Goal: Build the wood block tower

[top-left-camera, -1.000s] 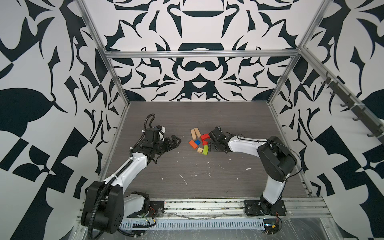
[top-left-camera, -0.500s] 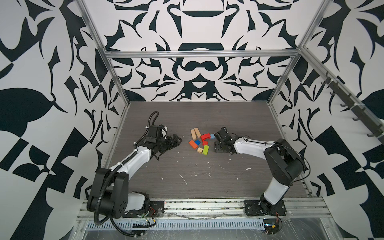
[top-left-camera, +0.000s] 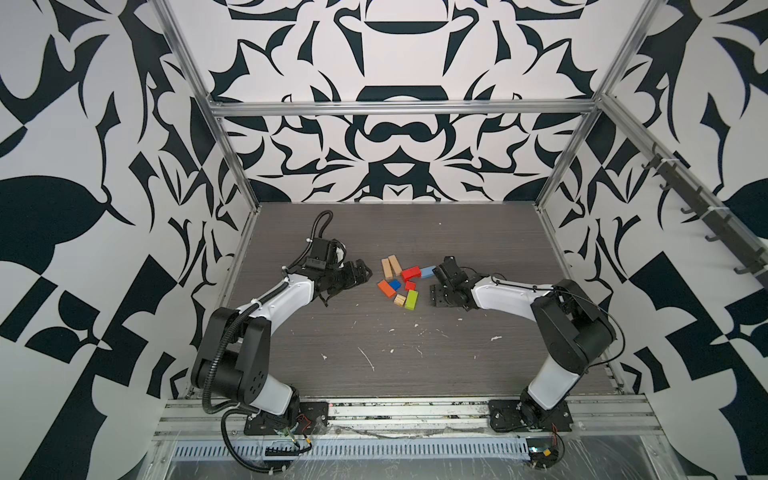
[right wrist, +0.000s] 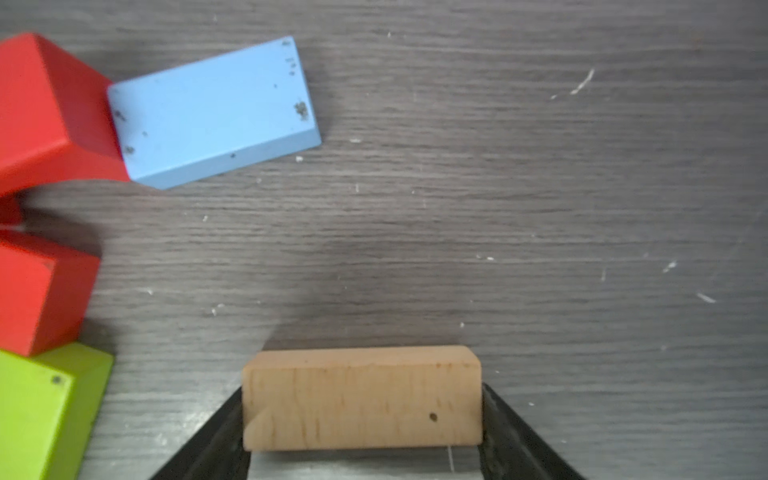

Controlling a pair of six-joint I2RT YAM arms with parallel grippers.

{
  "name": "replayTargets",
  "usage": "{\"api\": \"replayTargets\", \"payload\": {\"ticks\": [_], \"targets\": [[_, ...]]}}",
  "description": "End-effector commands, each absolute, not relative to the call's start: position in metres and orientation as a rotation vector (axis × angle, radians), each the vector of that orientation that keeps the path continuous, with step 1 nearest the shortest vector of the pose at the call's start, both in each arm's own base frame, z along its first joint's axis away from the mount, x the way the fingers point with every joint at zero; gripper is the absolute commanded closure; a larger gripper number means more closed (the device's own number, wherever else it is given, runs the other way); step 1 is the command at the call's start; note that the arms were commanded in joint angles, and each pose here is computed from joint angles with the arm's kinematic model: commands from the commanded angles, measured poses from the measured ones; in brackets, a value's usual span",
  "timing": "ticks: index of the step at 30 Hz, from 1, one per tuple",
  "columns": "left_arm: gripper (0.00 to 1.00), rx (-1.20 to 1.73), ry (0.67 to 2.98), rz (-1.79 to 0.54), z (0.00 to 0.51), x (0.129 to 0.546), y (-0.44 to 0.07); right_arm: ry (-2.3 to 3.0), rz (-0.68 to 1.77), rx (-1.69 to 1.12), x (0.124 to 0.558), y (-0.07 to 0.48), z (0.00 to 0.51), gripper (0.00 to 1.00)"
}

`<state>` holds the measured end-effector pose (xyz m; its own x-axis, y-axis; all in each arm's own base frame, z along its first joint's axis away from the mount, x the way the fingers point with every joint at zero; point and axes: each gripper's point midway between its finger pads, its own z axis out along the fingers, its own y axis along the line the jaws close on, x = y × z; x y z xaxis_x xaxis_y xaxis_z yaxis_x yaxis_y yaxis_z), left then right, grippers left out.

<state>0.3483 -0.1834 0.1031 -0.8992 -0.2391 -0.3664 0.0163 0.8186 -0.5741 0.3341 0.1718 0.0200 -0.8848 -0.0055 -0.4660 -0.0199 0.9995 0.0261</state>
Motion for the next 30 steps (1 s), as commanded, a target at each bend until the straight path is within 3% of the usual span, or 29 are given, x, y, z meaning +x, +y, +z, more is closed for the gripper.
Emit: {"api": "replayTargets", "payload": {"ticks": [1, 4, 18, 30], "targets": [[0.05, -0.148, 2.583, -0.730, 0.106, 0.358, -0.179, 2.646, 0.051, -0.038, 0.334, 0.172, 0.029, 0.10], [0.05, -0.142, 2.593, -0.682, 0.108, 0.368, -0.178, 2.633, 0.060, -0.046, 0.335, 0.172, 0.037, 0.01], [0.26, -0.124, 2.677, -0.585, 0.097, 0.419, -0.209, 2.585, 0.103, -0.028, 0.319, 0.162, 0.089, 0.01], [0.37, -0.100, 2.786, -0.492, 0.068, 0.426, -0.253, 2.554, 0.175, 0.039, 0.301, 0.154, 0.101, 0.01]]}}
